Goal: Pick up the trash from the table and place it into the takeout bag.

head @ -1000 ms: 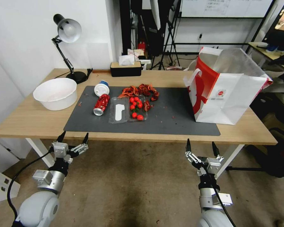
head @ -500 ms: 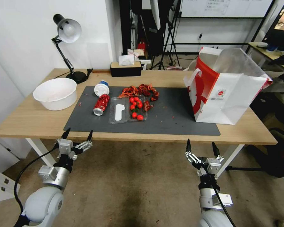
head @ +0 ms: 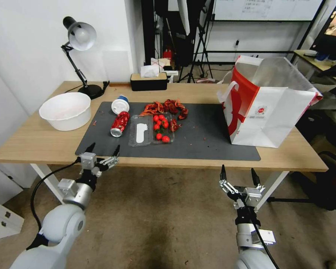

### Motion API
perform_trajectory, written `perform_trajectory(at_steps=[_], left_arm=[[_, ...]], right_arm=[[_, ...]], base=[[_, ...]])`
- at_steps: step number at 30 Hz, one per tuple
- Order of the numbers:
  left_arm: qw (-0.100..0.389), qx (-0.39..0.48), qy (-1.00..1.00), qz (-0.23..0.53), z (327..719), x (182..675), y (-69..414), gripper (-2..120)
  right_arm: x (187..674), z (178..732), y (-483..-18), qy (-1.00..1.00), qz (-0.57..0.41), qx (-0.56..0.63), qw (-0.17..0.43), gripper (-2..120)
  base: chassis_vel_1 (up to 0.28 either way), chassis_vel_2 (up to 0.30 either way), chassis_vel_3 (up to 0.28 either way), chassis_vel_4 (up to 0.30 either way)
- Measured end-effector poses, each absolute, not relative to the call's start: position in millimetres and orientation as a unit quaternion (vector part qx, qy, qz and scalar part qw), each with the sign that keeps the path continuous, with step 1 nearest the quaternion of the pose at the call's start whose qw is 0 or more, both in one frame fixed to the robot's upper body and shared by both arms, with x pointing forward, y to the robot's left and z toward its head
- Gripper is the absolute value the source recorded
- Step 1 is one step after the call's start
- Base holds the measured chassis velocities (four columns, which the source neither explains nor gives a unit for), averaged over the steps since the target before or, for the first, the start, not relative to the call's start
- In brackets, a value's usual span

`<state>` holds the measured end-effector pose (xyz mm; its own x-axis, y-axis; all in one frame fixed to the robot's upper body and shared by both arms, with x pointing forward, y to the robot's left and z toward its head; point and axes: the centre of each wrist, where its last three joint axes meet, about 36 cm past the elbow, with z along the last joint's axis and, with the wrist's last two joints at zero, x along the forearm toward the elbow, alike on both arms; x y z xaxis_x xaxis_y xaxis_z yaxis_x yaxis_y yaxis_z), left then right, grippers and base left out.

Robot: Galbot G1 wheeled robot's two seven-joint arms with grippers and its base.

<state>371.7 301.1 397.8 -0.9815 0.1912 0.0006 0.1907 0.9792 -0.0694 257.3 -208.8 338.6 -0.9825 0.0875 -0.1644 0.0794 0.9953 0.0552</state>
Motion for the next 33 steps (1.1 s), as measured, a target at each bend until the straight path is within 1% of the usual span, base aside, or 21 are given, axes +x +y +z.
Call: perform_trajectory(at_steps=[3, 5, 11, 13, 17, 31, 33], left_arm=[[0.011, -0.102, -0.994, 0.047, 402, 382, 298, 100], [0.021, -0.108, -0.992, 0.056, 406, 399, 294, 100], [0.034, -0.111, -0.992, 0.058, 405, 411, 292, 100], [0.048, -0.108, -0.991, 0.057, 402, 423, 292, 100], [0.058, -0.096, -0.992, 0.049, 396, 440, 297, 100], [0.068, -0.077, -0.994, 0.034, 392, 467, 309, 100], [0.069, -0.076, -0.994, 0.033, 393, 471, 309, 93]], right_arm=[[257, 339, -209, 0.995, 0.023, 0.042, 0.084, 100], [258, 339, -211, 0.995, 0.022, 0.044, 0.083, 100], [258, 340, -211, 0.995, 0.021, 0.045, 0.083, 100], [258, 340, -213, 0.995, 0.020, 0.047, 0.083, 100], [259, 340, -214, 0.995, 0.019, 0.050, 0.084, 100], [261, 340, -213, 0.995, 0.020, 0.051, 0.082, 100], [261, 339, -213, 0.995, 0.020, 0.051, 0.081, 100]], base=[[0.000, 0.000, 0.000, 0.000], [0.000, 0.000, 0.000, 0.000], [0.000, 0.000, 0.000, 0.000], [0.000, 0.000, 0.000, 0.000], [0.000, 0.000, 0.000, 0.000], [0.000, 0.000, 0.000, 0.000], [0.000, 0.000, 0.000, 0.000]])
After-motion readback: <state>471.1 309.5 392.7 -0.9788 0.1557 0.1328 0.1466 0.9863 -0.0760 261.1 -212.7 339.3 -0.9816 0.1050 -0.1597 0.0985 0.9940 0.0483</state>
